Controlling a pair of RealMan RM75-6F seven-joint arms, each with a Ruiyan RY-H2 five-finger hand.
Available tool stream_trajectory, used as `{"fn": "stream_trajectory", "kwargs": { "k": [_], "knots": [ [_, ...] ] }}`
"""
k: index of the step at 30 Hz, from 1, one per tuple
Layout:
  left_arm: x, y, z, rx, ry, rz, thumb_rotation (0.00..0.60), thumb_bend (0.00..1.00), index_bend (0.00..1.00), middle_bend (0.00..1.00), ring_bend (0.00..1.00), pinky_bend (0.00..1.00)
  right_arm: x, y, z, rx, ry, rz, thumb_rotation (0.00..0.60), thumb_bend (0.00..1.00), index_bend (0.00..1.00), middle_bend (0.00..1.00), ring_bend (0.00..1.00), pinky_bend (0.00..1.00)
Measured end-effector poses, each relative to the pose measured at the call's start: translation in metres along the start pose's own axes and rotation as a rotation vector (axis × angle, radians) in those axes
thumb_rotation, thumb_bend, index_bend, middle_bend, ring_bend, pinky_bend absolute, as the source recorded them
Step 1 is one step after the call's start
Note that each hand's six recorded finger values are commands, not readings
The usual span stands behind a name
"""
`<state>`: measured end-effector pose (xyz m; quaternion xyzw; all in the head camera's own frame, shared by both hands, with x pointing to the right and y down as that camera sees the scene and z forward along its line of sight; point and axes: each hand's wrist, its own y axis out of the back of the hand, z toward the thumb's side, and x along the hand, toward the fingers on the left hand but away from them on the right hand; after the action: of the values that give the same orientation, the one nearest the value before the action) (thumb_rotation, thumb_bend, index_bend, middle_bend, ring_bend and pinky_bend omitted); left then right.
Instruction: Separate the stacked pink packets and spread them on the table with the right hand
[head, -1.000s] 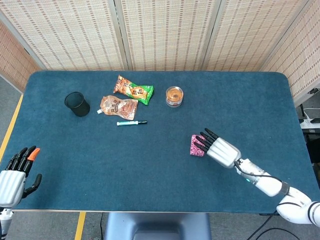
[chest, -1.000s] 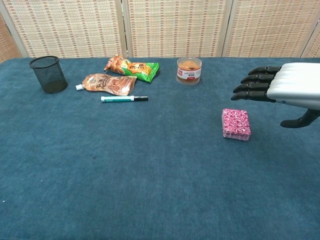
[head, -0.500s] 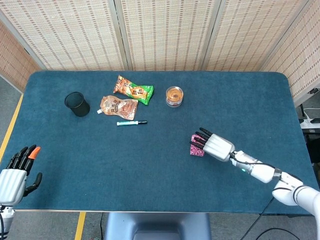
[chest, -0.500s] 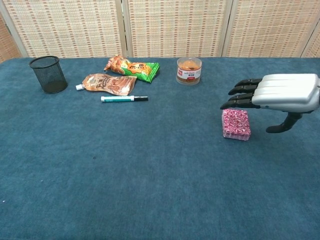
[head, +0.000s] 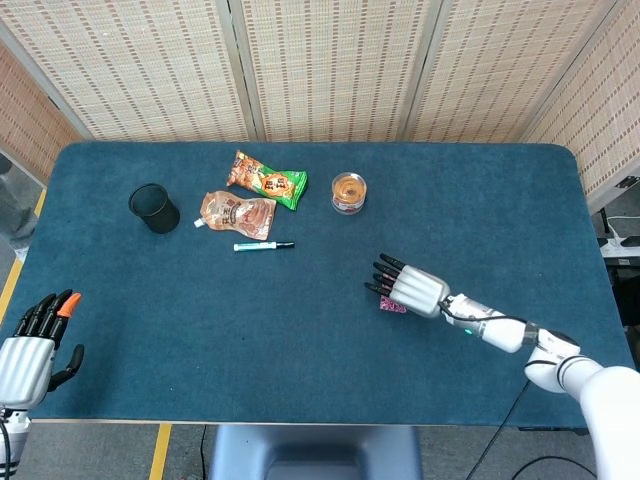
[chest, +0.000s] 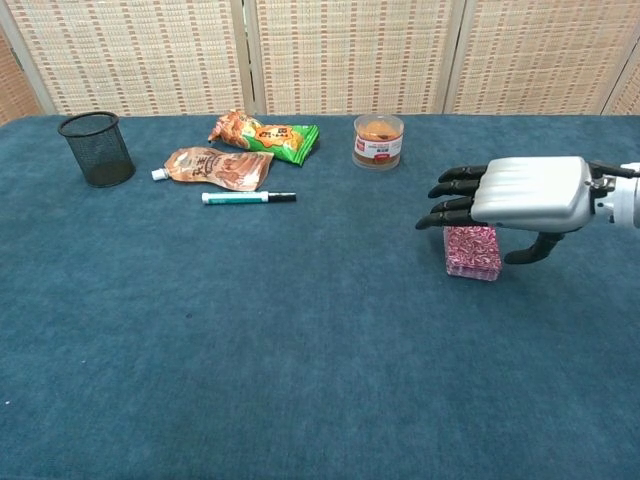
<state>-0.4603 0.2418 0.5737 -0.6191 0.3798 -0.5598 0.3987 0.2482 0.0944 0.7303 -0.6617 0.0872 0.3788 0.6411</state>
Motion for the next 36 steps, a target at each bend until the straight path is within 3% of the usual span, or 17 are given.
{"fn": "stream_trajectory", "kwargs": {
  "k": [13, 23, 36],
  "knots": [
    [0.001, -0.005, -0.004, 0.003, 0.009, -0.018, 0.600, 0.46, 0.00, 0.06, 0.08, 0.17, -0.015, 0.000, 0.002, 0.028, 0.000, -0.053, 0.600, 0.20, 0.21, 0.24, 0.00, 0.01],
    [0.004, -0.004, -0.001, -0.001, 0.008, -0.016, 0.600, 0.46, 0.00, 0.07, 0.08, 0.18, -0.017, -0.007, 0.004, 0.041, 0.011, -0.030, 0.600, 0.20, 0.20, 0.24, 0.00, 0.01],
    [0.003, -0.005, -0.003, 0.001, 0.006, -0.018, 0.600, 0.46, 0.00, 0.08, 0.09, 0.18, -0.014, -0.005, 0.007, 0.048, 0.016, -0.050, 0.600, 0.20, 0.35, 0.30, 0.00, 0.06]
  ]
}}
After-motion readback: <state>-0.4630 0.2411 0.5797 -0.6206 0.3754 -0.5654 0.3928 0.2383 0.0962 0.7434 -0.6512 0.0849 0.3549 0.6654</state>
